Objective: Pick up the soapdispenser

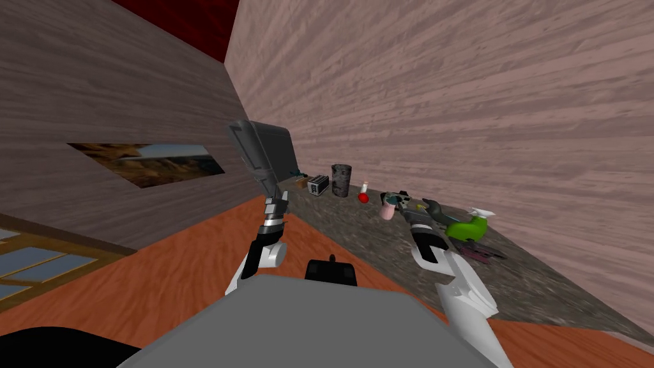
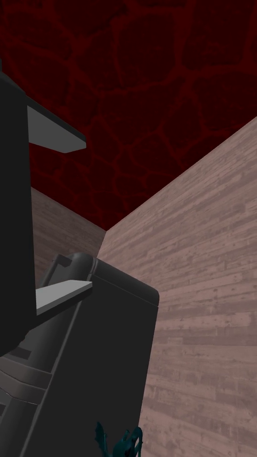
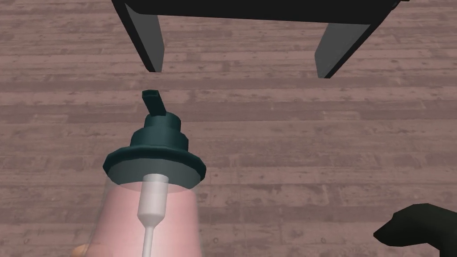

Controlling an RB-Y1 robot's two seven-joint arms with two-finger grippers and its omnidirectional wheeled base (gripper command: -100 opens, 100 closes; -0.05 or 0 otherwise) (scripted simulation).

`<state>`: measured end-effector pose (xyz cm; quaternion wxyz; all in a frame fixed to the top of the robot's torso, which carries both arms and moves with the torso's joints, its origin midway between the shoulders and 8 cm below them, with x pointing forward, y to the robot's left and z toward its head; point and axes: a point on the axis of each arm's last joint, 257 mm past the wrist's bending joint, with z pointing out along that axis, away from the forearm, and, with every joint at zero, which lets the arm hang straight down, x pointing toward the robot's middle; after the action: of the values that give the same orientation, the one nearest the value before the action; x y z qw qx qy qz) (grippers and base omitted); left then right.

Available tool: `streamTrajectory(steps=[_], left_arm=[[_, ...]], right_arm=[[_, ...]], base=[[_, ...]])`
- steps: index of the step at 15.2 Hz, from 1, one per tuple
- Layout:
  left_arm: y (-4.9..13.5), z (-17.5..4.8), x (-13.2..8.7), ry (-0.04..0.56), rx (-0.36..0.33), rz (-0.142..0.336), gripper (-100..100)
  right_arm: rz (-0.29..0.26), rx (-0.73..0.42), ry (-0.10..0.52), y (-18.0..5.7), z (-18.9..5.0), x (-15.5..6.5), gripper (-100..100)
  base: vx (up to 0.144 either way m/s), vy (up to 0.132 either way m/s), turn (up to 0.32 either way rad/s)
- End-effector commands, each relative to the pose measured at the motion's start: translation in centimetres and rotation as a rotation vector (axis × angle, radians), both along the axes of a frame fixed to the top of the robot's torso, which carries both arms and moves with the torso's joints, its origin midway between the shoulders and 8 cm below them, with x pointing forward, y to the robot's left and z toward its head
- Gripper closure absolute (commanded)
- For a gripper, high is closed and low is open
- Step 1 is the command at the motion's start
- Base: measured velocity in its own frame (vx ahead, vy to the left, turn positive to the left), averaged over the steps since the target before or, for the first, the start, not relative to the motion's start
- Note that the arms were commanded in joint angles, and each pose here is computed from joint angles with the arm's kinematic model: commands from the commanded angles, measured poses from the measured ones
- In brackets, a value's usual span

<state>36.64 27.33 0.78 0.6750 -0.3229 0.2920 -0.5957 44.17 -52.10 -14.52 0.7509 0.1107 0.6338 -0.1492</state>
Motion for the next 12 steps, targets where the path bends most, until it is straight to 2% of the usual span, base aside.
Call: streamTrajectory(steps=[1,8,9,10,11,12], left_arm=[[0.0,0.0,0.0,0.0,0.0,0.0,0],[0.0,0.0,0.0,0.0,0.0,0.0,0],[0.0,0.0,0.0,0.0,0.0,0.0,0],[0.0,0.0,0.0,0.0,0.0,0.0,0],[0.0,0.0,0.0,0.0,0.0,0.0,0],[0.0,0.0,0.0,0.0,0.0,0.0,0]], right_arm=[[-0.038,-0.007,0.019,-1.2,-1.1,-0.7,-100],[-0.152,-0.005,0.104,-4.3,-6.0,-3.6,-100],[-0.133,-0.005,0.086,-3.9,-5.0,-2.9,-100],[-0.148,0.001,0.064,-4.8,-3.6,-2.6,-100],[-0.14,-0.007,0.083,-4.2,-4.6,-2.9,-100],[-0.142,-0.004,0.08,-4.3,-4.5,-2.9,100]], base=[[0.127,0.078,-0.099],[0.139,0.086,-0.082],[0.073,0.045,-0.044],[0.026,-0.017,0.025],[0.014,-0.027,0.026],[0.008,-0.007,0.004]])
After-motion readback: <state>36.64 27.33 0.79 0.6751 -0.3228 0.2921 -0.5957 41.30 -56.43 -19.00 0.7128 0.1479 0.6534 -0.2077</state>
